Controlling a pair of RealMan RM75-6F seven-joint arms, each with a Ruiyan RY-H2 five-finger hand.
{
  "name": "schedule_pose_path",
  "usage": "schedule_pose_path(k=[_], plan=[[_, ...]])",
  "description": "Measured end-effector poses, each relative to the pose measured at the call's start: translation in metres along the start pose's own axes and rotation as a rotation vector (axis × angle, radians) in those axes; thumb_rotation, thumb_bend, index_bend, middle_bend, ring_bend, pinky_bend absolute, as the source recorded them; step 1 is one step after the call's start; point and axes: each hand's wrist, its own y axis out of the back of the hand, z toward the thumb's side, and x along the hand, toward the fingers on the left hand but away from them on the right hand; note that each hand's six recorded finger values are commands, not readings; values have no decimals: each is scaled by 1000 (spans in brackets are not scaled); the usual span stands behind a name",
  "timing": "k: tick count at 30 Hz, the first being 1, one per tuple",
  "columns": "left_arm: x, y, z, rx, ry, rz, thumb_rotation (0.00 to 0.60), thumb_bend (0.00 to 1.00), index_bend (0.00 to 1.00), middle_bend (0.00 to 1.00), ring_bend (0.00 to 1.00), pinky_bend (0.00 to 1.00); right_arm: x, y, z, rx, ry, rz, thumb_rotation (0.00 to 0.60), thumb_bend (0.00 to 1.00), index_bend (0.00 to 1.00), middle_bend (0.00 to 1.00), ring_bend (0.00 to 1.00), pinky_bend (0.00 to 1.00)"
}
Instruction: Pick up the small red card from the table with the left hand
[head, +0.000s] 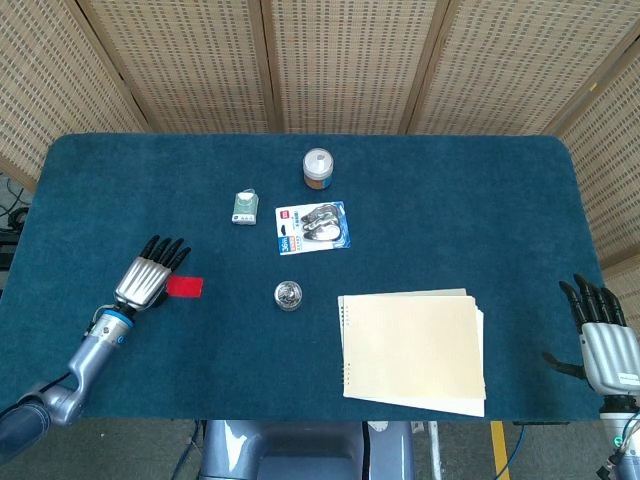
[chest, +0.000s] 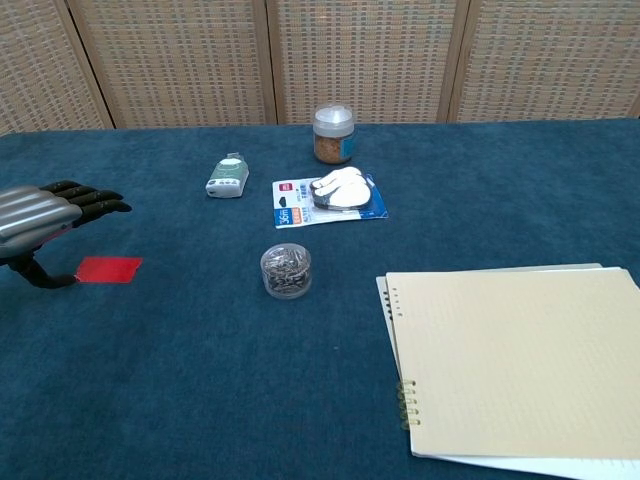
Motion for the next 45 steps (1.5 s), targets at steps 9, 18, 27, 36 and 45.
schedule_pose_path(k=[9,18,27,36,45], plan=[[5,5,2,-10,25,36,600,315,0,0,0,0,0,-1,0,1,0,2,600,53,0,0,0,0],[11,11,6,-14,40,72,600,318,0,0,0,0,1,-1,0,2,-1,3,600,53,0,0,0,0],[12,20,3,-30,63,110,600,322,0,0,0,0,0,-1,0,3,2,4,600,53,0,0,0,0],[10,21,-4,-38,98,125,600,336,0,0,0,0,1,-1,1,5,1,6,600,53,0,0,0,0],[5,25,-5,-59,105,150,600,347,0,0,0,0,0,-1,1,4,0,4,600,53,0,0,0,0]])
